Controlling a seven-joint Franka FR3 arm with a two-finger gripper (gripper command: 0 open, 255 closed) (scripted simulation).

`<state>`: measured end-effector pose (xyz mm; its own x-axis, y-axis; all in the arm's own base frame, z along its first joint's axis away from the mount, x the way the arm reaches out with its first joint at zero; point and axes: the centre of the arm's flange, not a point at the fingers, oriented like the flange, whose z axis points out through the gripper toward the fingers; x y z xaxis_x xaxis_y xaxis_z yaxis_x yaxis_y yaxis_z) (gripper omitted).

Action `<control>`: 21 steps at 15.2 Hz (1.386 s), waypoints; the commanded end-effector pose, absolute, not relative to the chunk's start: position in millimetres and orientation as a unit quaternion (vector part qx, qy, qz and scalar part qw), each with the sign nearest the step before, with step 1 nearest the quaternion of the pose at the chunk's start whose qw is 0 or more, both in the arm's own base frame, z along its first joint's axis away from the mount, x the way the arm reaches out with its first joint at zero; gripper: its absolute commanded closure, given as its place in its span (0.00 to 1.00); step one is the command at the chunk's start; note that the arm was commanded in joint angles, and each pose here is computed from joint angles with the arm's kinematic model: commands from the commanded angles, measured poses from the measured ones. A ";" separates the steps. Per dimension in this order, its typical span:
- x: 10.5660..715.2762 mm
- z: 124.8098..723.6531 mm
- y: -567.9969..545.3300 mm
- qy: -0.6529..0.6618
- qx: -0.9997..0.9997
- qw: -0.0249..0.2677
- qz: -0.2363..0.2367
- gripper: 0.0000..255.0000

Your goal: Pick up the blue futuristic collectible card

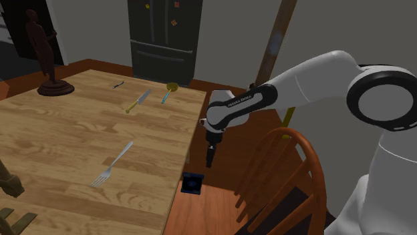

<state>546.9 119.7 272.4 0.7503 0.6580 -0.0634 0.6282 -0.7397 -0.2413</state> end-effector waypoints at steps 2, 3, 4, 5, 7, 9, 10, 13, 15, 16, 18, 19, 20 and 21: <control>558.8 244.5 146.1 -0.374 -0.917 0.116 0.080 0.00; 562.4 234.9 154.8 -0.383 -0.912 0.120 0.082 0.00; 565.7 225.3 163.7 -0.392 -0.908 0.124 0.085 0.00; 568.8 215.7 172.7 -0.401 -0.903 0.128 0.087 0.00; 571.1 202.6 180.3 -0.408 -0.899 0.131 0.089 0.00; 571.1 192.0 180.3 -0.408 -0.899 0.131 0.089 0.00; 571.1 186.7 180.3 -0.408 -0.899 0.131 0.089 0.00; 571.1 170.9 180.3 -0.408 -0.899 0.131 0.089 0.00; 571.1 167.8 180.3 -0.408 -0.899 0.131 0.089 0.00; 569.7 163.5 181.1 -0.408 -0.899 0.131 0.089 1.00; 576.2 154.2 188.0 -0.408 -0.899 0.131 0.090 1.00; 568.2 154.5 183.4 -0.409 -0.899 0.131 0.090 1.00; 564.1 151.5 181.7 -0.409 -0.899 0.130 0.090 1.00; 562.4 152.4 180.5 -0.409 -0.899 0.130 0.090 1.00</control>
